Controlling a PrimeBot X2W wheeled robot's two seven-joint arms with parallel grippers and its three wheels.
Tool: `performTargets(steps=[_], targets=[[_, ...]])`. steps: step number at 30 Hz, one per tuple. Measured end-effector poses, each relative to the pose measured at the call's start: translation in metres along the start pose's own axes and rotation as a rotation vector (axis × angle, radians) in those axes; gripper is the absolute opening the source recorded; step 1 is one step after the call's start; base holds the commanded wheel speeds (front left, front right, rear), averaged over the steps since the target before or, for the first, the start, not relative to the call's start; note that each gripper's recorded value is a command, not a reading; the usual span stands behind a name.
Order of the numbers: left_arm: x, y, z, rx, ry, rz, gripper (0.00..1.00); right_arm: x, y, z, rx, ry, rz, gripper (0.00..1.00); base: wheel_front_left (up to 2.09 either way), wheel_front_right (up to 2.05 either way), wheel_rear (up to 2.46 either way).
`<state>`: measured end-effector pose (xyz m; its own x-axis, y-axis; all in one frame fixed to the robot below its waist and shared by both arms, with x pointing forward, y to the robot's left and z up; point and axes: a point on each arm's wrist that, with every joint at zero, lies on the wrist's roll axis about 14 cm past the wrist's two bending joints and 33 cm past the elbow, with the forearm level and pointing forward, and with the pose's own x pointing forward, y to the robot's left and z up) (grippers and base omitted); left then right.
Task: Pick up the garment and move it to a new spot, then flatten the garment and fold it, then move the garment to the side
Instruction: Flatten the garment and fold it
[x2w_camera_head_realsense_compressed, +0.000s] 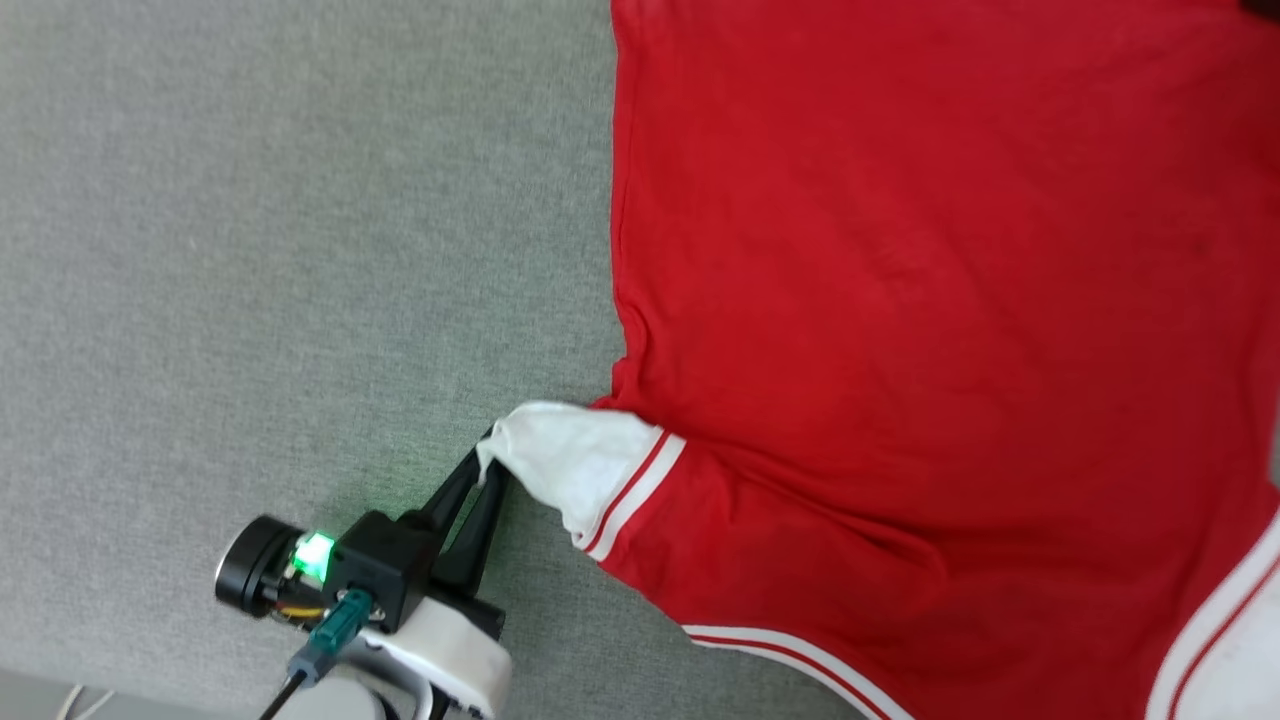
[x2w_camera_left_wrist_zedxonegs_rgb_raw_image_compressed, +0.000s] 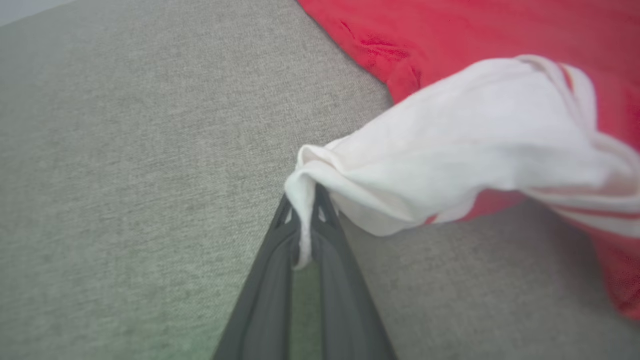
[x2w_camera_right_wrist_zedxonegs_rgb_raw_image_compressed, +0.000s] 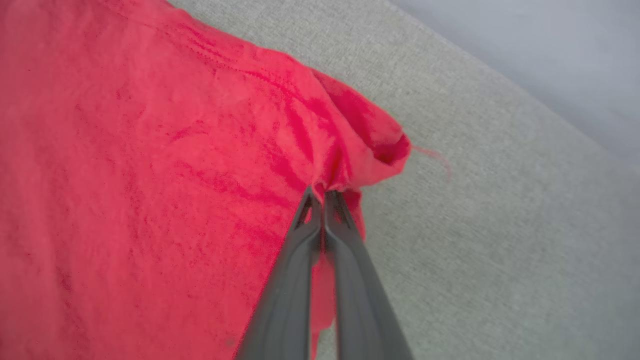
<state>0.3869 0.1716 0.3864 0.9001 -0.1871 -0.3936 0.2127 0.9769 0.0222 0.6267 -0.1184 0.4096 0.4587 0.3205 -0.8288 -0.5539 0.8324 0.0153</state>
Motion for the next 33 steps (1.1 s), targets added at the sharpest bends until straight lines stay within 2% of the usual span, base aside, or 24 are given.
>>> performTargets(steps=[2,5,9,13,19,23,26,29,33], targets=[[-0.009,-0.002,0.003,-0.004,-0.007,0.003,0.0,-0.025,-0.005,0.005,-0.035,-0.044,-0.028,0.0,0.0,0.0,0.0],[-0.023,-0.002,0.009,0.002,-0.022,0.01,0.0,-0.058,-0.009,-0.008,-0.079,-0.068,-0.057,0.0,0.0,0.0,0.0],[-0.038,-0.004,0.02,0.0,-0.054,0.013,0.0,-0.104,-0.014,-0.039,-0.125,-0.082,-0.091,0.0,0.0,0.0,0.0],[-0.049,-0.007,0.029,0.007,-0.078,0.006,0.0,-0.141,-0.017,-0.093,-0.137,-0.039,-0.114,0.0,0.0,0.0,0.0],[-0.053,-0.02,0.036,0.013,-0.096,-0.035,0.0,-0.179,-0.016,-0.192,-0.029,0.065,-0.118,0.0,0.0,0.0,0.0],[-0.05,-0.028,0.039,0.018,-0.102,-0.064,0.0,-0.191,0.005,-0.265,0.092,0.167,-0.072,0.0,0.0,0.0,0.0],[-0.047,-0.032,0.042,0.02,-0.11,-0.08,0.0,-0.193,0.023,-0.306,0.184,0.21,-0.039,0.0,0.0,0.0,0.0],[-0.043,-0.034,0.04,0.018,-0.105,-0.093,0.0,-0.185,0.042,-0.333,0.265,0.23,-0.001,0.0,0.0,0.0,0.0],[-0.04,-0.036,0.039,0.019,-0.102,-0.102,0.0,-0.174,0.056,-0.342,0.318,0.21,0.018,0.0,0.0,0.0,0.0]])
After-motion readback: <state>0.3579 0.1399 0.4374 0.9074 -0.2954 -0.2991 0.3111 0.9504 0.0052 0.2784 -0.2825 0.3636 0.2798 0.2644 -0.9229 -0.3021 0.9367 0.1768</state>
